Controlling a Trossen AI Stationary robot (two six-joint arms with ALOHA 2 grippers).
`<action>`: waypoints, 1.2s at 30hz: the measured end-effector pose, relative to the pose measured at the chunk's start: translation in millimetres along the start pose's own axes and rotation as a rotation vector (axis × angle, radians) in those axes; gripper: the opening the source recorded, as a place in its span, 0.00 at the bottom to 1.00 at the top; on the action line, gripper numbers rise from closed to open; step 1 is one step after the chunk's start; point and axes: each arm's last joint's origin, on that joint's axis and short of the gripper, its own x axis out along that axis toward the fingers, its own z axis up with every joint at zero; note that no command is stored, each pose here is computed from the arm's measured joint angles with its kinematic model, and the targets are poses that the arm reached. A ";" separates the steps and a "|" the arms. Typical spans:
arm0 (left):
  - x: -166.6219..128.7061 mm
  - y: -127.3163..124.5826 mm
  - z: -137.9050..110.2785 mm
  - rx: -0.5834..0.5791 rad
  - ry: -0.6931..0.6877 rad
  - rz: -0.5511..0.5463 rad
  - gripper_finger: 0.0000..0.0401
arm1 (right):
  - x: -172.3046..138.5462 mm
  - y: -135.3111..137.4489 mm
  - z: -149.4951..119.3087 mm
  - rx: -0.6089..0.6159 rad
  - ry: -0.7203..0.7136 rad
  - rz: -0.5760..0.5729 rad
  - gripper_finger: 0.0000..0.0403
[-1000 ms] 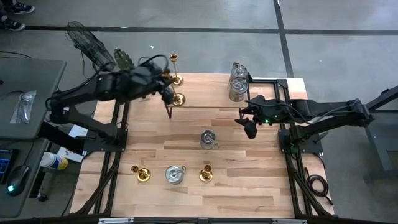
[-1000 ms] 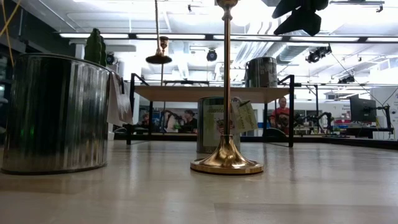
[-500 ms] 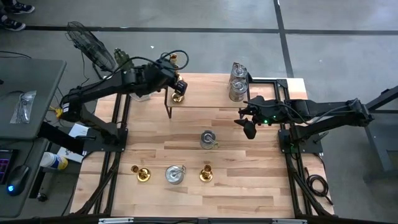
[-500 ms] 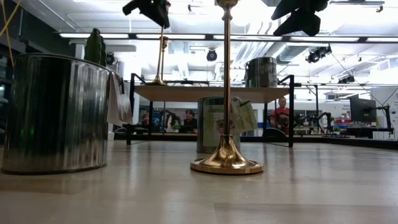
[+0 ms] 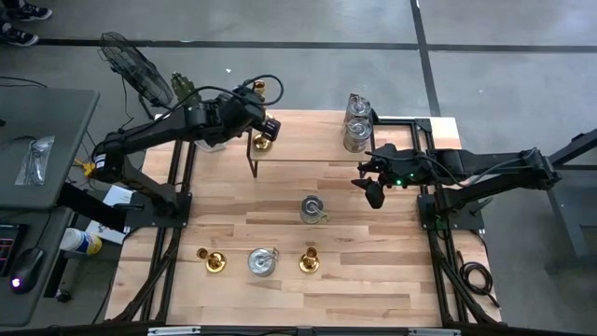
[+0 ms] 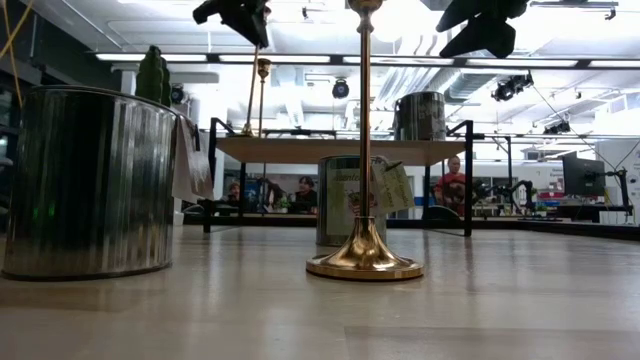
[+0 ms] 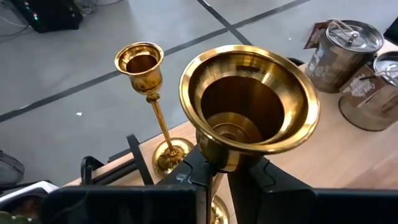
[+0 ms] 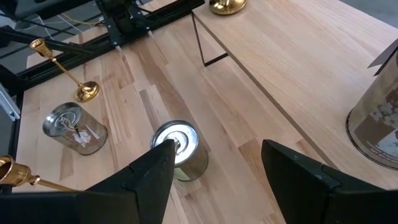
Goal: Pick & Place candle stick holders
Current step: Align the gold candle holder with the other gold candle holder on the shelf
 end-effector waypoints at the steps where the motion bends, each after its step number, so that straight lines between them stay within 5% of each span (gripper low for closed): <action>1: 0.2 0.1 0.0 -0.009 0.003 -0.005 0.07 | 0.0 0.0 0.0 0.000 0.000 0.000 0.58; 36: 4.9 3.0 -0.6 -0.034 0.027 0.008 0.07 | 0.0 0.0 0.0 0.000 0.000 0.000 0.58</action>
